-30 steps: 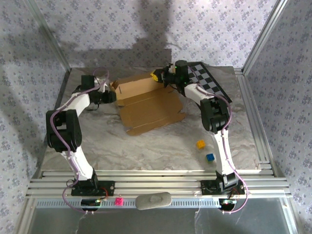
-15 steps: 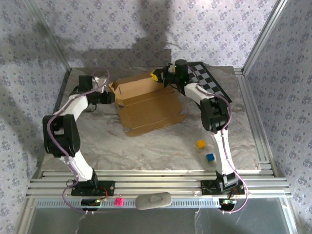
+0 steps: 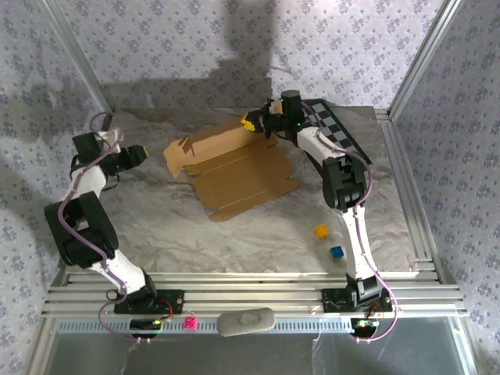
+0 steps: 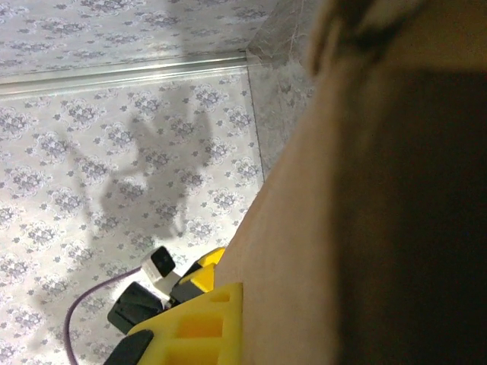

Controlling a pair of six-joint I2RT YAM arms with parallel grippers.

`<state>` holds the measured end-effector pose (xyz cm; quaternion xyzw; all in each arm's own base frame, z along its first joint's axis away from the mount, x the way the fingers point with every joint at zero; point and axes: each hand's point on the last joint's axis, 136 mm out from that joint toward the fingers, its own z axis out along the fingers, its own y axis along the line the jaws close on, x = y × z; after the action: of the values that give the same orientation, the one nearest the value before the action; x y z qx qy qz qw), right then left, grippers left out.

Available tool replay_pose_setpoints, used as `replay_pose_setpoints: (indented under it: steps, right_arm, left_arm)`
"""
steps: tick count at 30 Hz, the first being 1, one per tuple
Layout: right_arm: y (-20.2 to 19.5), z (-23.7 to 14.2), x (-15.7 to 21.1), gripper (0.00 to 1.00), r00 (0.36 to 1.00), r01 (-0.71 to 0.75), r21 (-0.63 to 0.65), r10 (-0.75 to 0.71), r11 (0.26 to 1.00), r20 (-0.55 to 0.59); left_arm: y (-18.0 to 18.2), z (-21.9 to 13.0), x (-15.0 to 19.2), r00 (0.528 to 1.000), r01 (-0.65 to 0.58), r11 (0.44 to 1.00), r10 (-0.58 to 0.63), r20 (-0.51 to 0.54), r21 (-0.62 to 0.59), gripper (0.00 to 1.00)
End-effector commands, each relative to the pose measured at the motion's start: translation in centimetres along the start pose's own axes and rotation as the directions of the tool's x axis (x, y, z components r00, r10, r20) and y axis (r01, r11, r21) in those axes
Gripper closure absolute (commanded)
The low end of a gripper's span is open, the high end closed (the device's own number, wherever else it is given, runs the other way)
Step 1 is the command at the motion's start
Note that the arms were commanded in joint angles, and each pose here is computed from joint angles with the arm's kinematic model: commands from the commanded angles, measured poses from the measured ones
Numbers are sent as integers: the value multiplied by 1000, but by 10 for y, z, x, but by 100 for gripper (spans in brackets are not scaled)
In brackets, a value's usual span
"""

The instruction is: Fold the paper box

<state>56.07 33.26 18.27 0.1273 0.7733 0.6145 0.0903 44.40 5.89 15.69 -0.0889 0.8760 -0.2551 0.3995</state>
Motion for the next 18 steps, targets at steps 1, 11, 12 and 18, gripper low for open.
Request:
replay_pose_setpoints:
  steps: [1, 11, 12, 18]
  right_arm:
    - [-42, 7, 2, 100, 998, -49, 81, 52, 996, -33]
    - [-44, 8, -1, 100, 998, -59, 91, 60, 994, -5]
    - [-44, 7, -3, 100, 998, -60, 88, 61, 994, 1]
    - [-41, 7, -12, 100, 998, -62, 57, 60, 996, 34]
  left_arm:
    - [0, 19, -18, 985, 172, 981, -171, -22, 84, 51]
    - [-59, 120, 36, 933, 37, 993, 6, -361, 113, 57]
    - [-64, 122, 39, 930, 32, 992, 15, -368, 121, 57]
    - [-89, 108, 60, 926, 45, 989, 12, -377, 143, 58]
